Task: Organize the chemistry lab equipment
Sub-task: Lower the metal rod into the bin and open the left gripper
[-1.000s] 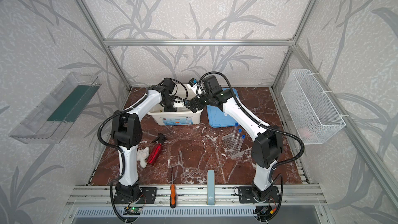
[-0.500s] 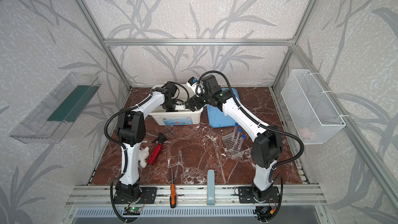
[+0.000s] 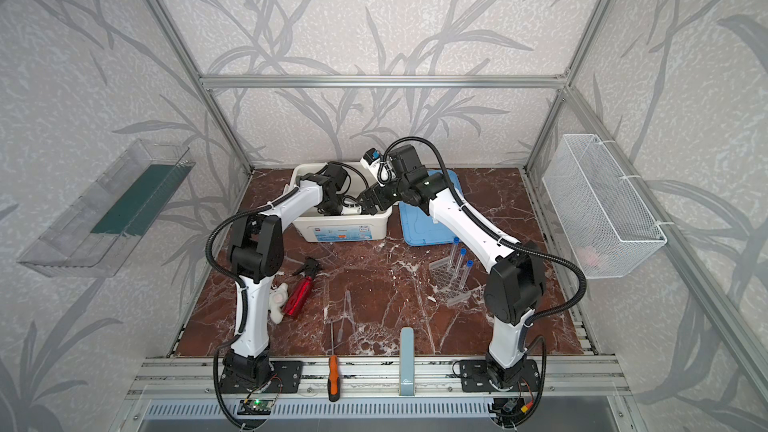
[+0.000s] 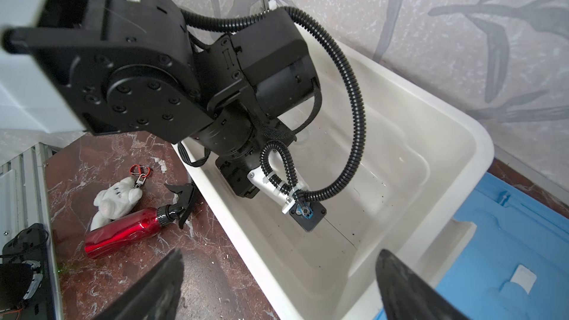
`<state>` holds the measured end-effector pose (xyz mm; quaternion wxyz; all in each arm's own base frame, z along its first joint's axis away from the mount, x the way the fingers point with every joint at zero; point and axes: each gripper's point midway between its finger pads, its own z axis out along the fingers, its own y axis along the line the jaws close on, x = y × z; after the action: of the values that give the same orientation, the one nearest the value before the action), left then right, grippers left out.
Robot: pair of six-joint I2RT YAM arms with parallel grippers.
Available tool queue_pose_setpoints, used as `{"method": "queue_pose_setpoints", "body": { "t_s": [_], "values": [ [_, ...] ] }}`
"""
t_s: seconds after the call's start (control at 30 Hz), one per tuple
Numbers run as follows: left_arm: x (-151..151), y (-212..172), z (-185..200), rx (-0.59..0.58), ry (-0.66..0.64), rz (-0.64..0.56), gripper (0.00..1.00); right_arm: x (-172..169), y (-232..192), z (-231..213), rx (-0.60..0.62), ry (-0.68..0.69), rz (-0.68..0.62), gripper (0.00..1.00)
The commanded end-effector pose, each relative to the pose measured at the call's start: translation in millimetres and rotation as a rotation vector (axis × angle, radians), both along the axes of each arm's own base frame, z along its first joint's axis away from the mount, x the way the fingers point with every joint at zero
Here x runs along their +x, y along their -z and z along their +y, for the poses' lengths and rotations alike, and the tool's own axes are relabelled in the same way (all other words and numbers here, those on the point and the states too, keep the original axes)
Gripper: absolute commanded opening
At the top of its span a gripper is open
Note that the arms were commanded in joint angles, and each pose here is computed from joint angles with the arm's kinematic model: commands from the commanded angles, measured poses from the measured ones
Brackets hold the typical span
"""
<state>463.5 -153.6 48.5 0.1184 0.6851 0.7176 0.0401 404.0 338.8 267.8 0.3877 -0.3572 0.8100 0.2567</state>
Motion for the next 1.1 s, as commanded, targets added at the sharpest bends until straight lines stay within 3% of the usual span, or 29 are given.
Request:
{"method": "queue_pose_setpoints", "body": {
  "t_s": [0.0,0.23,0.57,0.7,0.73,0.77,0.93,1.07],
  "values": [
    [-4.1,9.0,1.5,0.021,0.013,0.015,0.07,3.2,5.4,-1.1,-0.013,0.016,-0.006,0.95],
    [-0.1,-3.6,0.0,-0.005,0.010,-0.046,0.10,3.0,0.8,-2.1,-0.017,0.017,-0.016,0.95],
    [0.5,-34.8,1.8,-0.022,-0.006,-0.083,0.24,1.6,-9.4,-7.8,-0.021,0.034,-0.043,0.96],
    [3.1,-46.4,4.5,-0.030,-0.016,-0.127,0.49,0.4,-13.8,-10.1,-0.021,0.037,-0.052,0.96],
    [4.0,-50.0,5.3,-0.032,-0.017,-0.140,0.68,0.0,-15.3,-10.6,-0.019,0.038,-0.054,0.96],
    [4.7,-53.2,5.6,-0.033,-0.018,-0.151,0.81,-0.3,-16.5,-11.1,-0.019,0.038,-0.057,0.96],
    [8.8,-86.9,3.3,-0.079,-0.043,-0.234,0.82,-3.1,-23.0,-14.6,-0.023,0.043,-0.068,0.96],
    [15.1,-147.8,-4.2,-0.173,-0.089,-0.403,0.85,-9.7,-37.1,-19.2,-0.006,0.049,-0.084,0.96]
  ]
}}
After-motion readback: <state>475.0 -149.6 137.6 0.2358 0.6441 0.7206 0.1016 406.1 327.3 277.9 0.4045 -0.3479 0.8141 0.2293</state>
